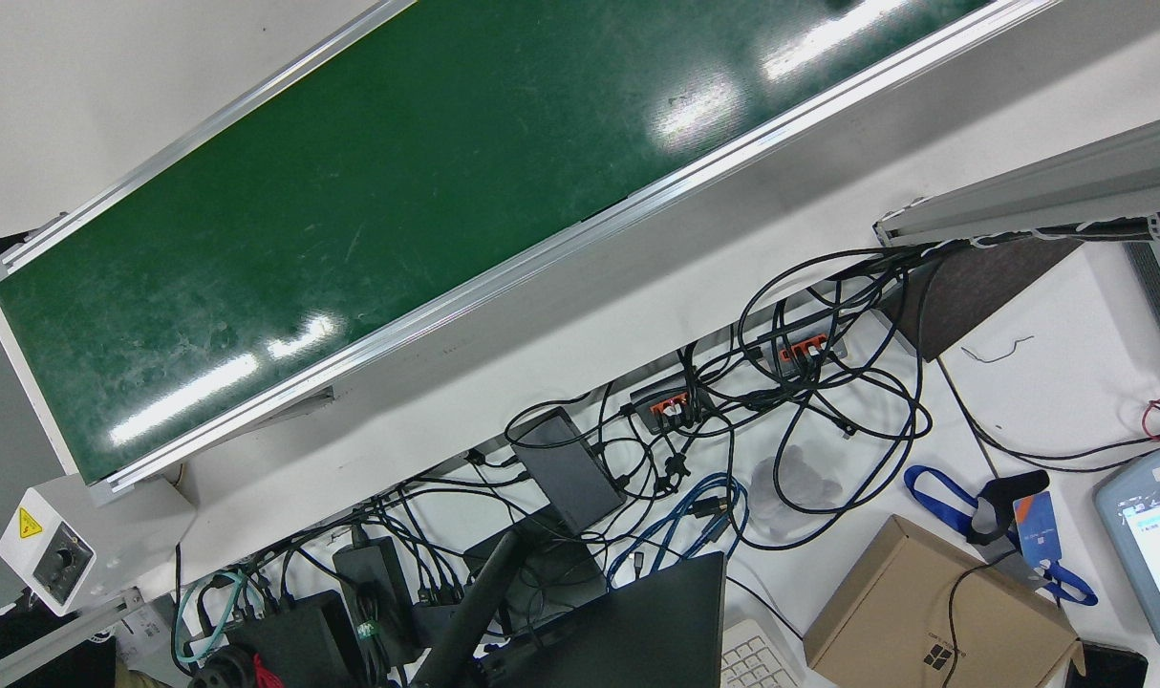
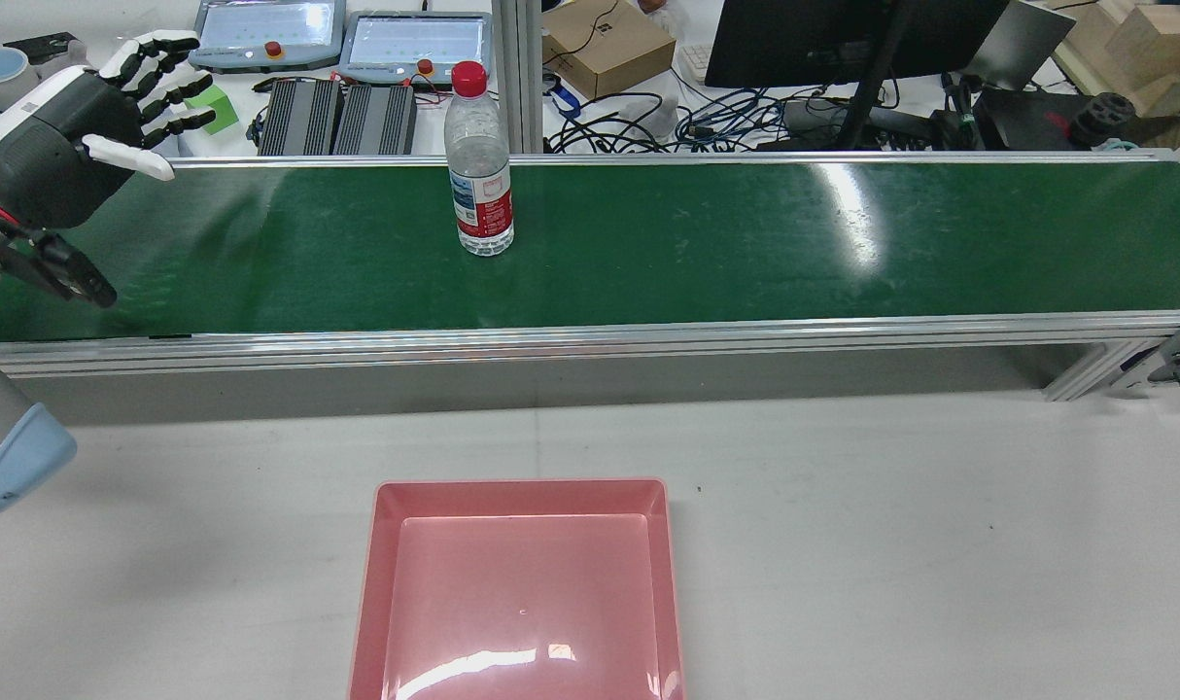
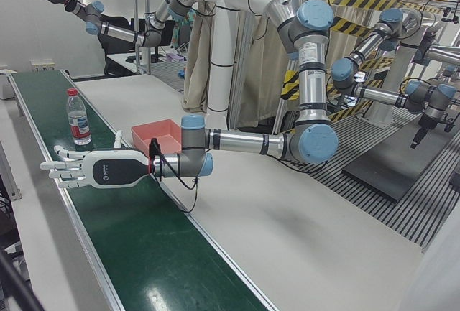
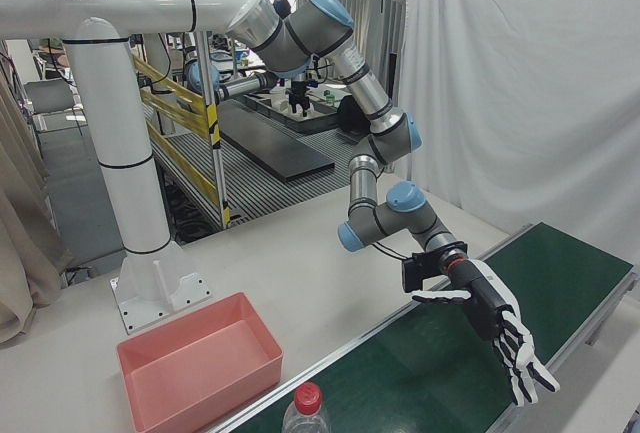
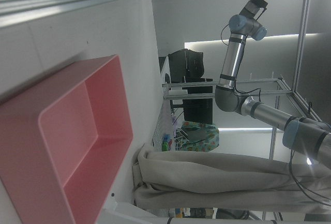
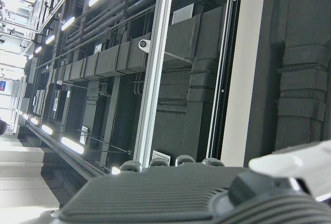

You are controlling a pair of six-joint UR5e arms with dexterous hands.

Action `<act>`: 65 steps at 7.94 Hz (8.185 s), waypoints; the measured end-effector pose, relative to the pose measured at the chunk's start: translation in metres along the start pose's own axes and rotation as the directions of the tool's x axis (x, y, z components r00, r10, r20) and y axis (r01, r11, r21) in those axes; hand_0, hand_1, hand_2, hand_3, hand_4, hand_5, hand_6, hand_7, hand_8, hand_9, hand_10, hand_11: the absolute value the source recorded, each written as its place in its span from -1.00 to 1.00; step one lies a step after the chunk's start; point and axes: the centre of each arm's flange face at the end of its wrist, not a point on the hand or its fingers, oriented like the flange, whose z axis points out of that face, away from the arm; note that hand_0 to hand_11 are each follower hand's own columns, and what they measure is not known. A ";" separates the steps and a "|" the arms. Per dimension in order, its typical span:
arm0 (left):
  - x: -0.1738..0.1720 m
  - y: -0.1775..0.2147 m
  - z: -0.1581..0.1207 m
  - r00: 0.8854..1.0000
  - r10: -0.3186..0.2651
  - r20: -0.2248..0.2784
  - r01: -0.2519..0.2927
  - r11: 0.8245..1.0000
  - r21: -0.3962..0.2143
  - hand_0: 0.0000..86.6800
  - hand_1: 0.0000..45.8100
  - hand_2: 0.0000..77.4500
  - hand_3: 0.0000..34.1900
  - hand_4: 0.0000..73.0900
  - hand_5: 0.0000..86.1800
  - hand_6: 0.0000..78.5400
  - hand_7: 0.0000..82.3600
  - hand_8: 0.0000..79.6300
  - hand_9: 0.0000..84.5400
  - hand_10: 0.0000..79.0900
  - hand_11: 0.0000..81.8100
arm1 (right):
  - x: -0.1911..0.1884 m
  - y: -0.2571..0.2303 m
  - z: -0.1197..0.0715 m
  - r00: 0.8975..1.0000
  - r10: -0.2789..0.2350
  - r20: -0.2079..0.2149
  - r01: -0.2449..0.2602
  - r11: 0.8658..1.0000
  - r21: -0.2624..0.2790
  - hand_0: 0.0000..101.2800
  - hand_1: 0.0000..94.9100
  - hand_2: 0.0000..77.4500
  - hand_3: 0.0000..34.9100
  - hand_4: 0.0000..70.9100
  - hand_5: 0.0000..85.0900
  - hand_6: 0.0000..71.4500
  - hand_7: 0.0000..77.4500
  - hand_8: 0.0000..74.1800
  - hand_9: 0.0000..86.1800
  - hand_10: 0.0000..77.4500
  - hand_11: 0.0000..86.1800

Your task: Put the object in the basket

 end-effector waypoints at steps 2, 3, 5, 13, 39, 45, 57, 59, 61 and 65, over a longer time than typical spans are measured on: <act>-0.009 -0.001 -0.003 1.000 0.006 0.000 -0.006 1.000 -0.013 0.31 -0.76 -1.00 -0.25 -0.97 -0.27 -0.94 -0.95 -0.79 -0.82 -0.81 -0.71 | 0.000 0.000 0.000 1.000 0.000 0.000 0.000 1.000 0.000 -0.99 -1.00 -0.99 -0.99 -0.98 -1.00 -1.00 -0.99 -1.00 -1.00 -1.00 -1.00; -0.010 0.001 -0.004 1.000 0.005 0.001 -0.005 1.000 -0.023 0.29 -0.86 -1.00 -0.23 -0.97 -0.29 -0.99 -0.95 -0.79 -0.81 -0.81 -0.71 | 0.000 0.000 0.000 1.000 0.000 0.000 0.000 1.000 0.000 -0.99 -1.00 -0.99 -0.99 -0.98 -1.00 -1.00 -0.99 -1.00 -1.00 -1.00 -1.00; -0.013 0.010 -0.001 1.000 0.002 0.004 -0.002 0.999 -0.047 0.29 -0.79 -1.00 -0.20 -0.97 -0.29 -0.96 -0.95 -0.79 -0.78 -0.81 -0.71 | 0.000 0.000 0.000 1.000 0.000 0.000 0.000 1.000 -0.001 -0.99 -1.00 -0.99 -0.99 -0.98 -1.00 -1.00 -0.99 -1.00 -1.00 -1.00 -1.00; -0.037 0.023 0.003 0.998 -0.014 0.056 0.018 0.997 -0.072 0.29 -0.81 -1.00 -0.27 -0.84 -0.29 -0.89 -0.92 -0.73 -0.74 -0.86 -0.77 | 0.000 0.000 0.000 1.000 0.000 0.000 0.000 1.000 -0.001 -0.99 -1.00 -0.99 -0.99 -0.98 -1.00 -1.00 -0.99 -1.00 -1.00 -1.00 -1.00; -0.033 0.227 -0.020 0.984 0.099 0.150 -0.062 0.971 -0.230 0.84 -0.52 -0.21 -0.99 0.33 0.37 0.58 0.42 0.60 0.38 0.54 0.33 | 0.000 0.001 0.001 1.000 0.000 0.000 0.000 1.000 -0.002 -0.99 -1.00 -0.99 -0.99 -0.98 -1.00 -1.00 -0.99 -1.00 -1.00 -1.00 -1.00; -0.129 0.353 -0.123 0.943 0.203 0.263 -0.118 0.945 -0.305 0.84 -0.50 -0.58 -0.99 0.16 0.40 0.58 0.42 0.60 0.41 0.54 0.33 | 0.000 0.001 0.001 1.000 0.000 0.000 0.000 1.000 -0.002 -1.00 -1.00 -0.99 -0.99 -0.98 -1.00 -1.00 -0.99 -1.00 -1.00 -1.00 -1.00; -0.089 0.358 -0.161 0.977 0.139 0.165 -0.082 0.947 -0.310 -0.12 -0.95 -0.97 -0.68 -0.70 0.10 -0.75 -0.80 -0.59 -0.61 -0.52 -0.16 | -0.001 0.002 0.001 1.000 -0.001 0.001 0.001 1.000 -0.003 -0.99 -1.00 -0.99 -0.99 -0.98 -1.00 -1.00 -0.99 -1.00 -1.00 -1.00 -1.00; -0.091 0.358 -0.162 0.975 0.139 0.173 -0.081 0.948 -0.308 -0.11 -0.95 -0.97 -0.59 -0.73 0.08 -0.75 -0.84 -0.59 -0.66 -0.59 -0.29 | -0.001 0.002 0.001 1.000 -0.001 0.001 0.001 1.000 -0.004 -0.99 -1.00 -0.99 -0.99 -0.98 -1.00 -1.00 -0.99 -1.00 -1.00 -1.00 -1.00; -0.095 0.357 -0.165 0.970 0.145 0.194 -0.083 0.951 -0.297 -0.09 -0.95 -0.97 -0.42 -0.82 -0.05 -0.81 -0.92 -0.66 -0.74 -0.64 -0.53 | -0.001 0.001 0.001 1.000 -0.001 0.001 0.001 1.000 -0.003 -1.00 -1.00 -0.99 -0.99 -0.98 -1.00 -1.00 -0.99 -1.00 -1.00 -1.00 -1.00; -0.098 0.356 -0.165 0.964 0.156 0.215 -0.089 0.952 -0.291 -0.33 -0.95 -0.97 -0.32 -0.91 -0.20 -0.83 -0.92 -0.71 -0.79 -0.77 -0.67 | -0.001 0.001 0.001 1.000 -0.001 0.001 0.001 1.000 -0.003 -0.99 -1.00 -0.99 -0.99 -0.98 -1.00 -1.00 -0.99 -1.00 -1.00 -1.00 -1.00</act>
